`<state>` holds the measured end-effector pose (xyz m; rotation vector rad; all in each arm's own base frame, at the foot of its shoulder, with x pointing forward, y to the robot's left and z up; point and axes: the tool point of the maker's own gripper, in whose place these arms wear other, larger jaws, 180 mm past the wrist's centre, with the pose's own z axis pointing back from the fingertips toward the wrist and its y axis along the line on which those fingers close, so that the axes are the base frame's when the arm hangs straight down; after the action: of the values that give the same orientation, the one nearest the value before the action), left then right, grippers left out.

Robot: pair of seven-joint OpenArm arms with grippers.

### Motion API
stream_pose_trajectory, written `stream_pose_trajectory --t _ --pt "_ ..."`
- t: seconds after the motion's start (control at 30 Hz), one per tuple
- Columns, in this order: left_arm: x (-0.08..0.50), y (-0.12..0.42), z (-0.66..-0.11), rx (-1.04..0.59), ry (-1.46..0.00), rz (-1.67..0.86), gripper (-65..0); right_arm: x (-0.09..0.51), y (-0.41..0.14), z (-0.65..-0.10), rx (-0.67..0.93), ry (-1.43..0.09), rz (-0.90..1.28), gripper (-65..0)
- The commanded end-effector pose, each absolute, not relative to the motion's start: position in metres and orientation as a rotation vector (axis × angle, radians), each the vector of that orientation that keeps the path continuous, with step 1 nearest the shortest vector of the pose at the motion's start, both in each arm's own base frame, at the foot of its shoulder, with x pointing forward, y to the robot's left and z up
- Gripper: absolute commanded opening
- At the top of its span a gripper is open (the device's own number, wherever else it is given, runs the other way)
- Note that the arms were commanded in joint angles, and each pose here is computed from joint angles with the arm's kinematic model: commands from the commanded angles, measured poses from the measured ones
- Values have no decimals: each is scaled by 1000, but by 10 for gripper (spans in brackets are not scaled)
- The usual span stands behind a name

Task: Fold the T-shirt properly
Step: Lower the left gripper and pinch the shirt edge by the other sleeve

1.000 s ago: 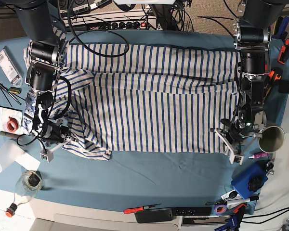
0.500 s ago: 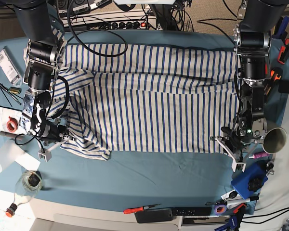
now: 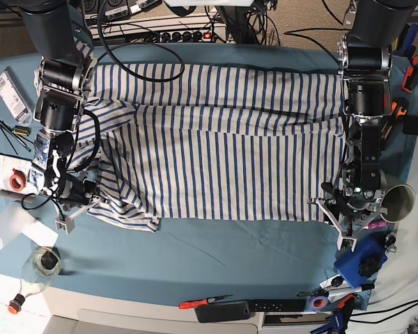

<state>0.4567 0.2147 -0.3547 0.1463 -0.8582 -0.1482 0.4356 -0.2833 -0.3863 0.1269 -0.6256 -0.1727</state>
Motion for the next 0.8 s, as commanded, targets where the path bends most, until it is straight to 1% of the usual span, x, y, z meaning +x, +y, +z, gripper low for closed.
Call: stream_pose_trajectory --t 0.0,0.17,0.27,0.43,0.67,0.77 --pt "474 217 -328 163 -939 -171 -426 445 -293 -370 108 -658 -174 -650" --pt "476 204 -324 143 -967 -277 -426 445 -293 -370 107 -657 -174 -650" --pt "476 204 -325 142 -966 -279 -426 445 -293 -370 108 -658 -174 -650" --pt "476 212 -325 207 -950 -308 -426 445 -293 -370 108 -657 -174 -650" --pt "475 209 -327 198 -946 -322 -426 444 -292 -371 108 -651 -174 -650" --pt "474 201 -330 169 -941 -370 -392 443 -292 -371 109 -649 -173 -650"
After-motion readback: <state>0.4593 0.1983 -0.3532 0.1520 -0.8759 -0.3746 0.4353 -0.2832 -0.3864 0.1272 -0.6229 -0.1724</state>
